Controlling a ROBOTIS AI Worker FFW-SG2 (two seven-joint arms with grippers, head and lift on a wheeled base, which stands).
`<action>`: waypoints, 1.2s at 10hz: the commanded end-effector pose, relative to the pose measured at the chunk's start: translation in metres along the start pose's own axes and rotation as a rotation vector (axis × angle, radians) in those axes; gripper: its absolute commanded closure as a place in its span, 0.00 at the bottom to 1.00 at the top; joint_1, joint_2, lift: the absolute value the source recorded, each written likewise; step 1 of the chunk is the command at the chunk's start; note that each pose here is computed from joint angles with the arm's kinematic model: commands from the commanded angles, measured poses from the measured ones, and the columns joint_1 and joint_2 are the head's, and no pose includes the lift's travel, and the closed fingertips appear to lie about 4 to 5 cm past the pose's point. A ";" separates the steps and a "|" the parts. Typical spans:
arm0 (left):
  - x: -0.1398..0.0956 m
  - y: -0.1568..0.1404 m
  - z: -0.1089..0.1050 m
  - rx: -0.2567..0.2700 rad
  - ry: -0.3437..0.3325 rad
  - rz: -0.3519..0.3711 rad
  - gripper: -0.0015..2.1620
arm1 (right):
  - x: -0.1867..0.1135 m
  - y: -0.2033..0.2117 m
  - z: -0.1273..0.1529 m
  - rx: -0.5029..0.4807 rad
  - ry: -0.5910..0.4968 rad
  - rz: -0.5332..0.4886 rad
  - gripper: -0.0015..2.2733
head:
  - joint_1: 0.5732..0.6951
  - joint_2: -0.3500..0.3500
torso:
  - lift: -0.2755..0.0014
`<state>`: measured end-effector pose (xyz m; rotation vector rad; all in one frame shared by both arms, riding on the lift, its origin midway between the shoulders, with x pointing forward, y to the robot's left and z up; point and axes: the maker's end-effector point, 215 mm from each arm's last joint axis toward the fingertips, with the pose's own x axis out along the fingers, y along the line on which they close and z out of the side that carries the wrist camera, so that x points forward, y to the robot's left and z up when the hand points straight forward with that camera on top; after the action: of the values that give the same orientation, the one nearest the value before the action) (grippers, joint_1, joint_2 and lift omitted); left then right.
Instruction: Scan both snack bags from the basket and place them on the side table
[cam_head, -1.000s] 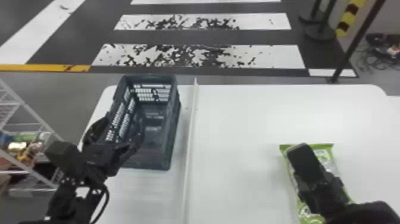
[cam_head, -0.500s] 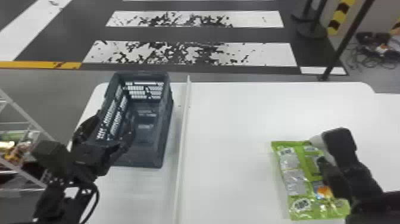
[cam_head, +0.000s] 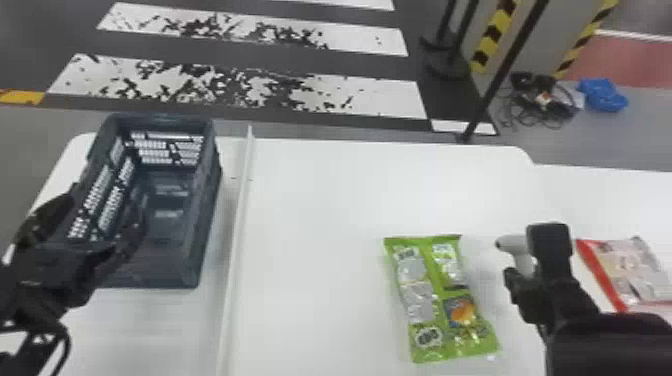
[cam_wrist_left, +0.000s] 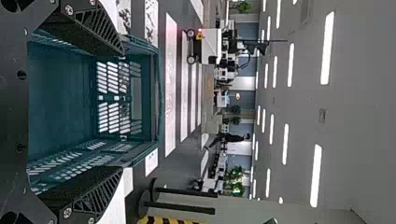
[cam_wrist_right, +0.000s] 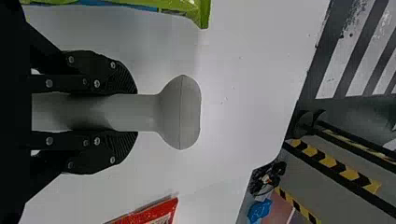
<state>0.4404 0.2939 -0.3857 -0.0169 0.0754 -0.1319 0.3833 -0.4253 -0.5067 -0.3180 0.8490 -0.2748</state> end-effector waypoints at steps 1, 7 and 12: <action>0.000 0.000 0.000 0.000 0.000 0.001 0.06 | 0.014 -0.013 -0.010 0.028 0.012 -0.009 0.99 | 1.00 0.24 | 0.72; 0.000 -0.001 -0.001 0.000 0.002 0.000 0.06 | 0.034 -0.007 -0.023 0.024 0.027 0.005 0.99 | 1.00 0.20 | 0.72; 0.001 0.000 -0.002 0.001 0.003 0.000 0.06 | 0.037 -0.003 -0.025 0.029 0.028 0.014 0.57 | 1.00 0.20 | 0.72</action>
<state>0.4407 0.2938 -0.3877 -0.0163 0.0786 -0.1318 0.3865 -0.4463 -0.5463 -0.2823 0.8767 -0.2805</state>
